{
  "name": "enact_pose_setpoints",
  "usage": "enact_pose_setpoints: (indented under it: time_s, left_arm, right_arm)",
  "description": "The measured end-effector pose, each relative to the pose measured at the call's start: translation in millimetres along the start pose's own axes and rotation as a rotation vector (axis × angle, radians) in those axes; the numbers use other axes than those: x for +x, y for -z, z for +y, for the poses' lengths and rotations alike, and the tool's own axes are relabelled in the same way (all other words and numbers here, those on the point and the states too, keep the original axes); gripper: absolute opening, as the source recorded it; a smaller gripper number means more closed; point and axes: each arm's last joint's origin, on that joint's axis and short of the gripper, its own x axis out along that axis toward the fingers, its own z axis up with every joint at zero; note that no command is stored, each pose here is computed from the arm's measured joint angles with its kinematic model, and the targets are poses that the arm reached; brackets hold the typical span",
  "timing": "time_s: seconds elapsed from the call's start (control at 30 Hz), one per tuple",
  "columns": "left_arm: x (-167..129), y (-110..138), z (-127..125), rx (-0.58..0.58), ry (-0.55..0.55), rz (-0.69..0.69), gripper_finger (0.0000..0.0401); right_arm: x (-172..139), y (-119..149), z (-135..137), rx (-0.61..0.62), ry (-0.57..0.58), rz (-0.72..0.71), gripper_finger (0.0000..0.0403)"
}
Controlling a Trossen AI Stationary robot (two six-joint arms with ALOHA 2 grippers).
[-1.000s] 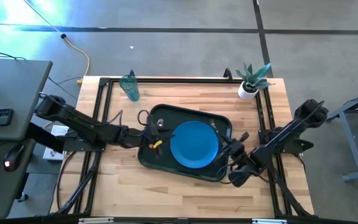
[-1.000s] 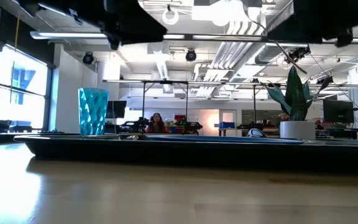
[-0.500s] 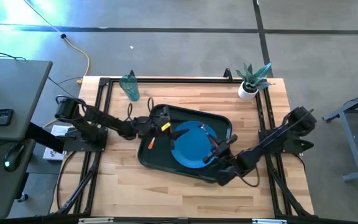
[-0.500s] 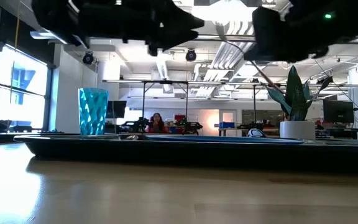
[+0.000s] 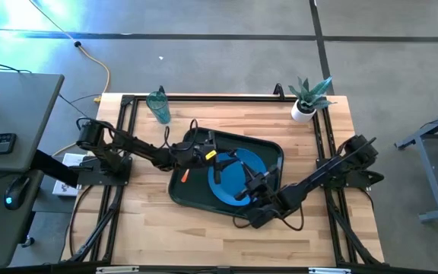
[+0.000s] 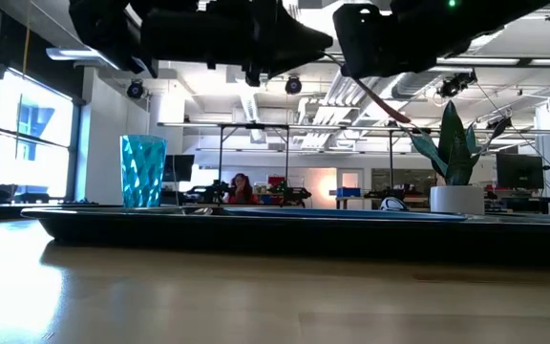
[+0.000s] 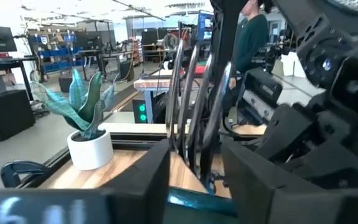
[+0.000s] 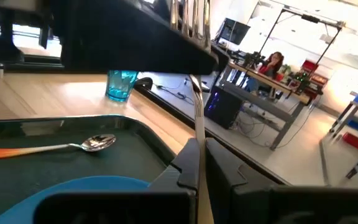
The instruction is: Pick and place plate/cup/fork/spoon on tray
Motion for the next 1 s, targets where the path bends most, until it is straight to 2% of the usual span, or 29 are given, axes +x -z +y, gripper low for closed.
enact_pose_setpoints:
  time_s: [0.2, 0.37, 0.53, 0.63, 0.77, 0.9, 1.0]
  left_arm:
    - [0.0, -0.3, 0.4, -0.093, -0.002, 0.0, 0.0057]
    - [0.0, -0.2, 0.7, -0.104, -0.012, 0.001, 0.0013]
    - [-0.1, 2.4, 2.7, -0.105, -0.026, 0.032, 0.0004]
    - [-4.0, -3.4, 11.5, -0.082, -0.048, 0.107, 0.0003]
    - [-19.7, -27.6, 35.2, -0.029, -0.069, 0.27, 0.0003]
    - [-43.0, -52.6, 66.4, -0.09, 0.101, 0.477, 0.0002]
    - [-55.9, -55.7, 92.6, -0.173, 0.186, 0.596, 0.0002]
  right_arm:
    - [0.0, 9.2, -3.3, 0.021, 0.0, 0.007, 0.0]
    - [0.0, 10.9, -3.4, 0.013, -0.02, 0.021, 0.0]
    - [3.3, 12.3, -2.3, 0.007, -0.075, 0.067, 0.0004]
    - [5.5, 13.5, -1.2, 0.059, -0.125, 0.112, 0.0024]
    - [4.9, 15.2, 0.1, 0.067, -0.186, 0.159, 0.0065]
    - [8.0, 16.3, 0.4, 0.1, -0.223, 0.205, 0.0099]
    - [13.6, 16.2, -0.7, 0.124, -0.206, 0.212, 0.0114]
